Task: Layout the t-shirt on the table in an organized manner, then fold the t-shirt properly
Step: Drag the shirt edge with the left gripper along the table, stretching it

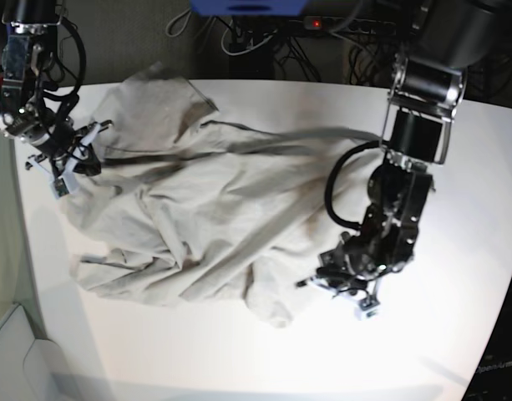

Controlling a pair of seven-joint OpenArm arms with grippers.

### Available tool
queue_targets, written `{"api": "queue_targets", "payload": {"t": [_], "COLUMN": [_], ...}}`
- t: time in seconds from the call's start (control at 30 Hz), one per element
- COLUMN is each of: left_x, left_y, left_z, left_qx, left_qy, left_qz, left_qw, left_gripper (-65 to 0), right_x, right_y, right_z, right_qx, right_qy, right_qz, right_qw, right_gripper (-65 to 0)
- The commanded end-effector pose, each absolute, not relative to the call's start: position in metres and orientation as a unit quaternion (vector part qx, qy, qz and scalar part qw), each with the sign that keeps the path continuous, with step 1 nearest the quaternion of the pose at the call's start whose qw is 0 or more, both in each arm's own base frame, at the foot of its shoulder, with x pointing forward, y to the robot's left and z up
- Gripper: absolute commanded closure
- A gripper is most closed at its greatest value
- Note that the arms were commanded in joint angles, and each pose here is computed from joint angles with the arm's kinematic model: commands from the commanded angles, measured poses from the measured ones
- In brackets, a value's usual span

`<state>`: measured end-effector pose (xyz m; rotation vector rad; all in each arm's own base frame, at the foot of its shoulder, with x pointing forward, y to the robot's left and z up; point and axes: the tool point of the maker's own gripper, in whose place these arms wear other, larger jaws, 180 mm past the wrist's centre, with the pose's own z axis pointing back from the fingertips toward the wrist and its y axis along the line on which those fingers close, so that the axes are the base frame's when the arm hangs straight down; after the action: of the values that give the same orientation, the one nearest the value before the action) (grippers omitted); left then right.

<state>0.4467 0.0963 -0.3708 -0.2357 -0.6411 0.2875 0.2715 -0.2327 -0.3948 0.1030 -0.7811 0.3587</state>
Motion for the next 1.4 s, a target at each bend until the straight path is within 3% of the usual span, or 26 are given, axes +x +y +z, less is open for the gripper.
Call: {"api": "queue_targets", "payload": {"t": [0.0, 0.27, 0.43, 0.73, 1.37], "left_x": [0.459, 0.473, 0.469, 0.437, 0.406], "left_y": [0.097, 0.117, 0.14, 0.217, 0.351], "left_z": [-0.363, -0.403, -0.418, -0.442, -0.421], "left_qx": [-0.098, 0.008, 0.037, 0.099, 0.173], "left_qy": [-0.328, -0.325, -0.322, -0.294, -0.293], "left_qz": [0.139, 0.112, 0.12, 0.139, 0.228], "left_qw": [0.929, 0.939, 0.938, 0.94, 0.912], "left_gripper": [-0.4, -0.4, -0.4, -0.4, -0.4], "right_x": [0.278, 0.262, 0.253, 0.266, 0.291], "right_y": [-0.236, -0.231, -0.23, -0.233, -0.253], "right_z": [-0.38, -0.379, -0.384, -0.377, -0.385], "right_qx": [0.044, 0.043, 0.045, 0.04, 0.036], "right_qy": [-0.401, -0.394, -0.385, -0.396, -0.393], "right_qz": [0.176, 0.19, 0.191, 0.192, 0.169], "right_qw": [0.898, 0.898, 0.902, 0.897, 0.903], "right_gripper": [0.0, 0.0, 0.0, 0.0, 0.0]}}
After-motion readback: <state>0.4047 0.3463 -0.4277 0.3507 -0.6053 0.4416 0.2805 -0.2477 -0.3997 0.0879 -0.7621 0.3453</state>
